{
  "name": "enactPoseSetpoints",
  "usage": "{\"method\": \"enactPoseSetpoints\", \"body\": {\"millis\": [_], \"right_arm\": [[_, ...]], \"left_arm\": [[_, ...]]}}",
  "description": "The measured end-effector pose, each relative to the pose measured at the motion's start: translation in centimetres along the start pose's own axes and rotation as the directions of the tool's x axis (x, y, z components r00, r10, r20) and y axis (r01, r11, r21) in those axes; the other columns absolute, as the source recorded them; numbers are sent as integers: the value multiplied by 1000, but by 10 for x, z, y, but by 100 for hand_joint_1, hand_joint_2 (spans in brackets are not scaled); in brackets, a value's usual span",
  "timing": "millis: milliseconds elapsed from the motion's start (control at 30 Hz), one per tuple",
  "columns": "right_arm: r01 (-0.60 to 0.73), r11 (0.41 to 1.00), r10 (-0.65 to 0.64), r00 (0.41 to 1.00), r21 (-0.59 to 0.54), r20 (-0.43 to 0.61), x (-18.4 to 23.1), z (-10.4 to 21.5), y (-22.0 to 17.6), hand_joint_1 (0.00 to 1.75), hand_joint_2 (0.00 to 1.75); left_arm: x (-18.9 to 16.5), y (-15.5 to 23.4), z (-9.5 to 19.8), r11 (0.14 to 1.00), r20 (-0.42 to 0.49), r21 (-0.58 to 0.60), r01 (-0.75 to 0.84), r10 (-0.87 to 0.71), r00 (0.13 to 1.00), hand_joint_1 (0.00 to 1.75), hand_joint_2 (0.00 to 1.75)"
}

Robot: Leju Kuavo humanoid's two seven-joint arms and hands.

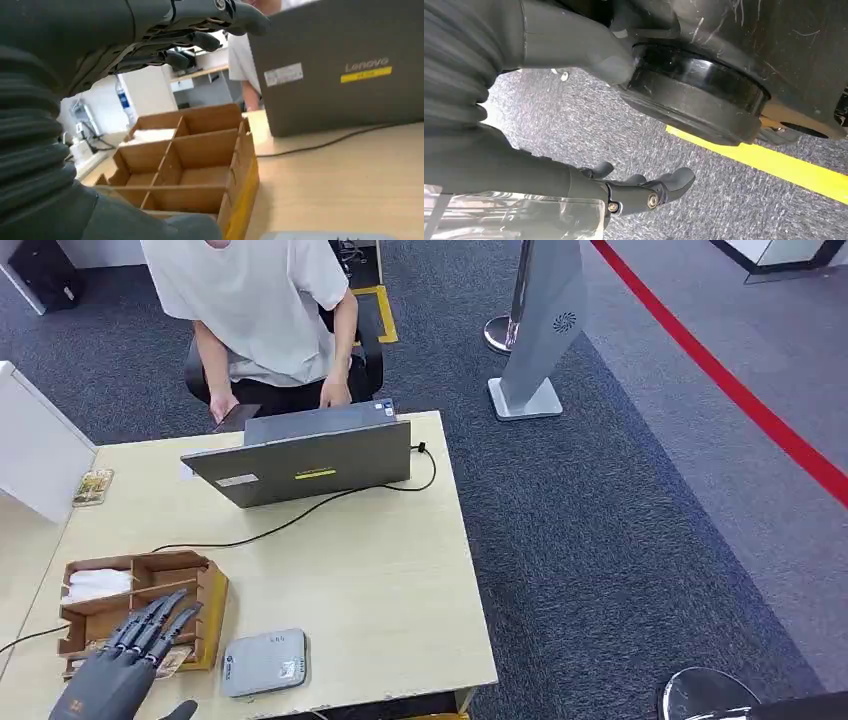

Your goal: Pass the card to the sensor for recognition and then transmit it.

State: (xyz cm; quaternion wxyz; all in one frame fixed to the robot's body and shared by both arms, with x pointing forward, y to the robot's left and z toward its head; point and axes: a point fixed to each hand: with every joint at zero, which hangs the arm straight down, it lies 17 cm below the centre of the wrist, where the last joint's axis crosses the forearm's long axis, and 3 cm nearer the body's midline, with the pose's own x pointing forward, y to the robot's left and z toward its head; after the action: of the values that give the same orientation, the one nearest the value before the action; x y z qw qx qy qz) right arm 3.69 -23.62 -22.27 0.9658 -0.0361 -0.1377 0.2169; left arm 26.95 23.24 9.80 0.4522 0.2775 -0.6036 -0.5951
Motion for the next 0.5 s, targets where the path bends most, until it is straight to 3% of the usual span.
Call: {"method": "enactPoseSetpoints", "body": {"millis": [300,500], "right_arm": [[-5,1000,5,1000,2,2,2,1,-2,0,175],[-30,1000,30,1000,0,5,2,3,-1,0,175]], "left_arm": [[-18,-23,21,998,-113,-54,-36,30,993,0,175],[-38,-32,34,998,-236,-65,-16,0,972,0,175]]}}
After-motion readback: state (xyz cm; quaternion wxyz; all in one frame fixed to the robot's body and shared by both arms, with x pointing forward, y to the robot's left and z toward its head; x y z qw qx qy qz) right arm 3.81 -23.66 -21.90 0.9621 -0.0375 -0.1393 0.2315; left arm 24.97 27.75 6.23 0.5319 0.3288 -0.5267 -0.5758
